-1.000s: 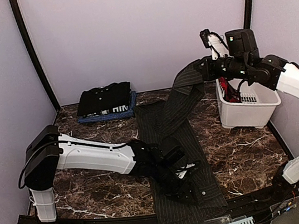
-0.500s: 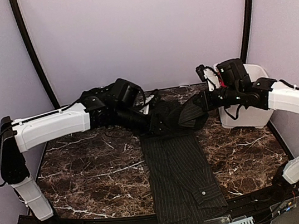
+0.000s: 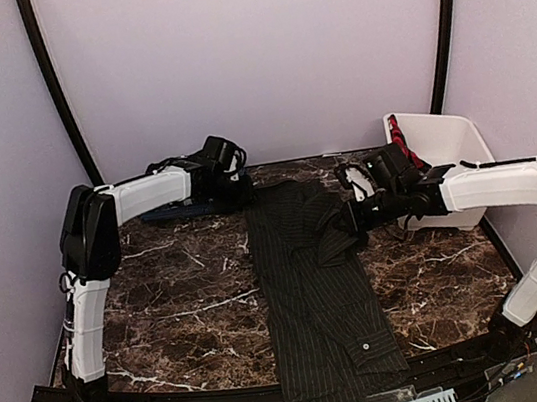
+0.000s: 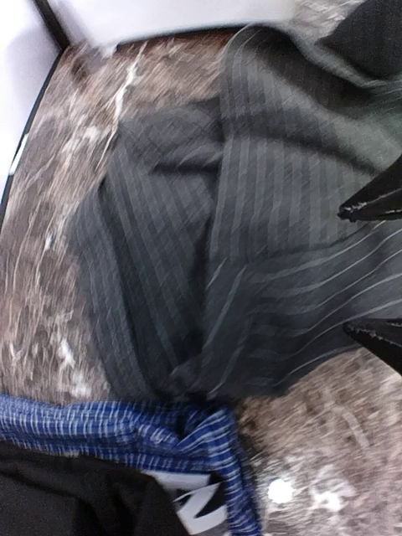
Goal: Fold and stack the long sleeve shirts
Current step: Adjust the rectangle-folded shirt at the center of the board.
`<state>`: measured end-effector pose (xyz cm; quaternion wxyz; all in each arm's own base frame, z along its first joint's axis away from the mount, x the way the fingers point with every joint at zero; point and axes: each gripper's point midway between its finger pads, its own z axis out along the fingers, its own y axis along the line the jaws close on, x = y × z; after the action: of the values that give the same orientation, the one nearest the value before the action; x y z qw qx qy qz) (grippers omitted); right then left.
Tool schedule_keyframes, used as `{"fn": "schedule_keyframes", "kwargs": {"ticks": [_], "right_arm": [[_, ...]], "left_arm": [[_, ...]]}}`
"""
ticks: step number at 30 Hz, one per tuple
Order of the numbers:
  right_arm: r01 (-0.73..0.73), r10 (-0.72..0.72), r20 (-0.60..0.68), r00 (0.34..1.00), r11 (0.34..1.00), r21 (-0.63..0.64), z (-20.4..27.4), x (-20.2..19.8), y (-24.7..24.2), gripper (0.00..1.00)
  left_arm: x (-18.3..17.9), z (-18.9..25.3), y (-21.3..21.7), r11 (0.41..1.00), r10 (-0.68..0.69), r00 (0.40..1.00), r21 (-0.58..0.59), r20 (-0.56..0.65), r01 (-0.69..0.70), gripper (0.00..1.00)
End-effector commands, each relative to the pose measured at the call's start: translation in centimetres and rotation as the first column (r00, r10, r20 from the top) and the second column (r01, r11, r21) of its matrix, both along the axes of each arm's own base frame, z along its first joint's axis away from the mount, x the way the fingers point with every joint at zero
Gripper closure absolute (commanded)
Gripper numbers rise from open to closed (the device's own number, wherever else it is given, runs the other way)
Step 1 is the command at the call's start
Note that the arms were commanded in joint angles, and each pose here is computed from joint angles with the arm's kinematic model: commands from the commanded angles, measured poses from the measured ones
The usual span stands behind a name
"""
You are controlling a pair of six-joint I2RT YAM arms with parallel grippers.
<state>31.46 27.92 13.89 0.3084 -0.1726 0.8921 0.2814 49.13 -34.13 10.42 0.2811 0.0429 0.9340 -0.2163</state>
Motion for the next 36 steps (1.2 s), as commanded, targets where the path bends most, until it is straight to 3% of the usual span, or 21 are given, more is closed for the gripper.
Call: {"fn": "schedule_keyframes", "kwargs": {"ticks": [1, 4, 8, 13, 24, 29, 36], "right_arm": [[-0.051, 0.052, -0.015, 0.999, 0.998, 0.046, -0.4, 0.0, 2.0, 1.0], [-0.064, 0.065, -0.03, 0.997, 0.998, 0.02, -2.0, -0.2, 2.4, 1.0], [-0.054, 0.054, -0.064, 0.997, 0.998, -0.013, -4.2, -0.2, 2.2, 1.0], [-0.011, 0.006, -0.113, 0.994, 0.999, -0.045, -6.4, -0.8, 1.6, 1.0], [0.101, -0.138, -0.293, 0.946, 0.985, -0.138, -11.4, -7.4, -2.0, 1.0], [0.178, -0.219, -0.323, 0.921, 0.972, -0.153, -11.2, -9.8, -3.8, 1.0], [0.232, -0.266, -0.259, 0.928, 0.96, -0.156, -9.3, -8.3, -4.0, 1.0]], "left_arm": [[4.0, 2.0, 2.4, 0.988, 0.107, 0.987, 0.099, 0.123, -0.12, 0.6], [5.0, 0.1, 3.3, 0.972, 0.151, 0.981, 0.161, 0.12, -0.17, 0.6], [6.2, -1.7, 2.5, 0.979, 0.13, 0.985, 0.146, 0.109, -0.146, 0.62], [7.5, -4.0, -0.1, 0.993, 0.05, 0.995, 0.103, 0.092, -0.059, 0.75], [8.2, -5.3, -4.1, 0.996, -0.057, 0.993, -0.056, 0.103, 0.063, 0.97], [9.2, -3.9, -5.3, 0.99, -0.079, 0.984, -0.105, 0.162, 0.096, 1.0], [11.7, 2.0, -2.9, 0.992, 0.01, 0.962, -0.121, 0.272, 0.024, 1.0]]}}
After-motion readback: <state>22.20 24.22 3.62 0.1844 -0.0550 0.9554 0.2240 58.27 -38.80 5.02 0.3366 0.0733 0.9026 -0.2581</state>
